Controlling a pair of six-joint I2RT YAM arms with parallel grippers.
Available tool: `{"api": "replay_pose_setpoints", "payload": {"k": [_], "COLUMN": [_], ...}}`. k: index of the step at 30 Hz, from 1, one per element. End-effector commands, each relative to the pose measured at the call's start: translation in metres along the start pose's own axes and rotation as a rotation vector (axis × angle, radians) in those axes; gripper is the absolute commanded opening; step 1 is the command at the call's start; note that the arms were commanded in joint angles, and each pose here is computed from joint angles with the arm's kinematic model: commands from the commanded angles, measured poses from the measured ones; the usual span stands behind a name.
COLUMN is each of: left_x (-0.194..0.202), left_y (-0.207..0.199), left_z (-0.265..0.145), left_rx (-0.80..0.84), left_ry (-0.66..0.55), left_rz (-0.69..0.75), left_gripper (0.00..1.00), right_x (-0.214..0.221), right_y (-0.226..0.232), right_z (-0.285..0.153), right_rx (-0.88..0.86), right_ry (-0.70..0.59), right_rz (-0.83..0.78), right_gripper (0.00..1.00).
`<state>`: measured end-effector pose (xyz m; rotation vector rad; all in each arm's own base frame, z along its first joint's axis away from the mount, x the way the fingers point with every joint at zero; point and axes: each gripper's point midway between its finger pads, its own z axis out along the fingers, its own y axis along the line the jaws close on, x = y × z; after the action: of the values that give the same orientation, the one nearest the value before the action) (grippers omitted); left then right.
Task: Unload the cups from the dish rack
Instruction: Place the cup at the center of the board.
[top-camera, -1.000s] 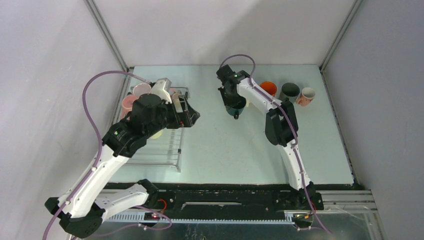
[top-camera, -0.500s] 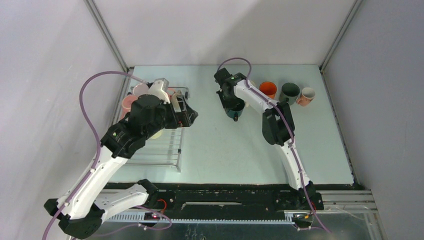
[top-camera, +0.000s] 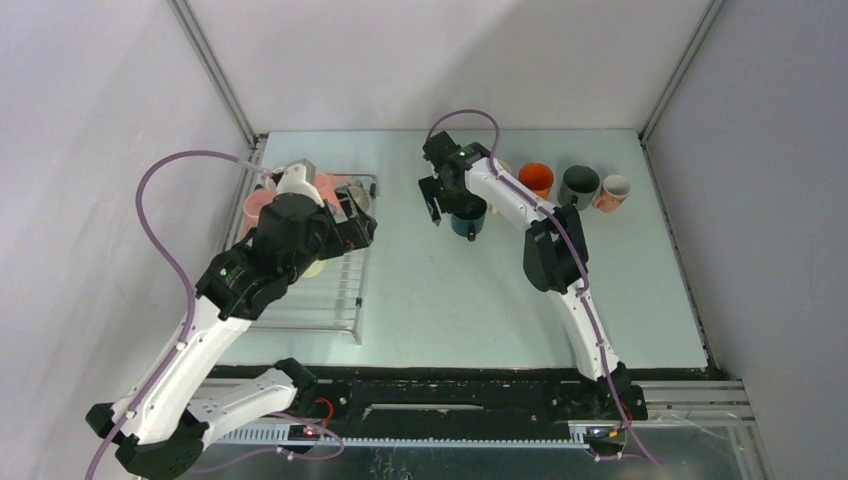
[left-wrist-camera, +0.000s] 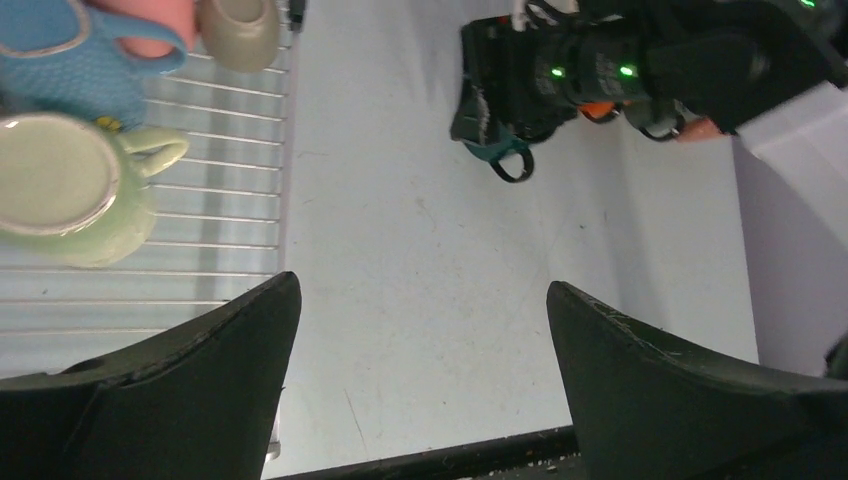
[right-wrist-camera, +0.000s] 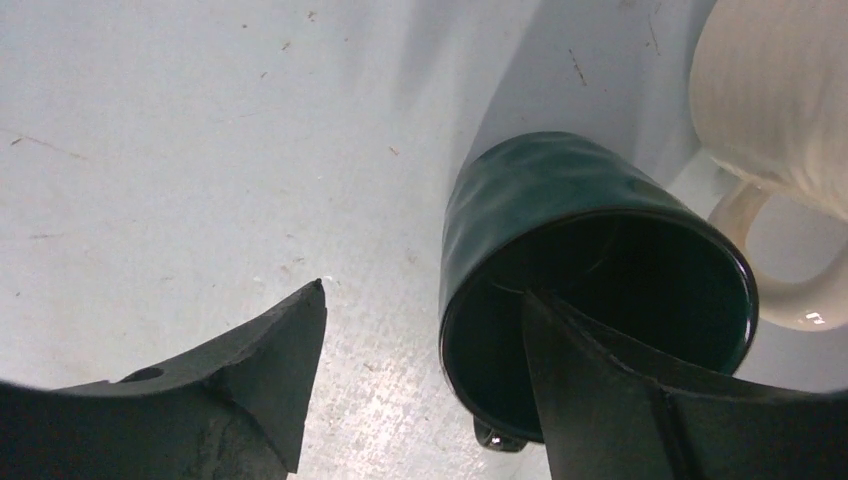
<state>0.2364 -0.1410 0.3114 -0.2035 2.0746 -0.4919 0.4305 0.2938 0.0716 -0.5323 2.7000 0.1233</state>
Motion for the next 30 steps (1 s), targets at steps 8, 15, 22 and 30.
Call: {"api": "replay_pose_setpoints", "payload": {"k": [8, 15, 22, 30], "left_x": [0.008, 0.022, 0.026, 0.036], "left_y": [0.089, 0.114, 0.121, 0.127], "left_z": [0.009, 0.030, 0.057, 0.106], "left_rx": [-0.423, -0.536, -0.698, -0.910], "left_ry": [-0.056, -0.072, -0.146, -0.155], "left_rz": [-0.118, -0.268, -0.569, -0.685], "left_gripper": [1.00, 1.00, 1.00, 1.00], "right_x": [-0.035, -0.023, 0.004, 0.048], "right_y": [0.011, 0.016, -0.001, -0.009], "right_z": [-0.136, -0.183, -0.210, -0.233], "right_rx": [-0.090, -0.145, -0.114, -0.141], "right_ry": [-0.255, -0.351, -0.408, -0.453], "right_rz": [0.040, 0.084, 0.185, 0.243], "right_gripper": [1.00, 1.00, 1.00, 1.00]}}
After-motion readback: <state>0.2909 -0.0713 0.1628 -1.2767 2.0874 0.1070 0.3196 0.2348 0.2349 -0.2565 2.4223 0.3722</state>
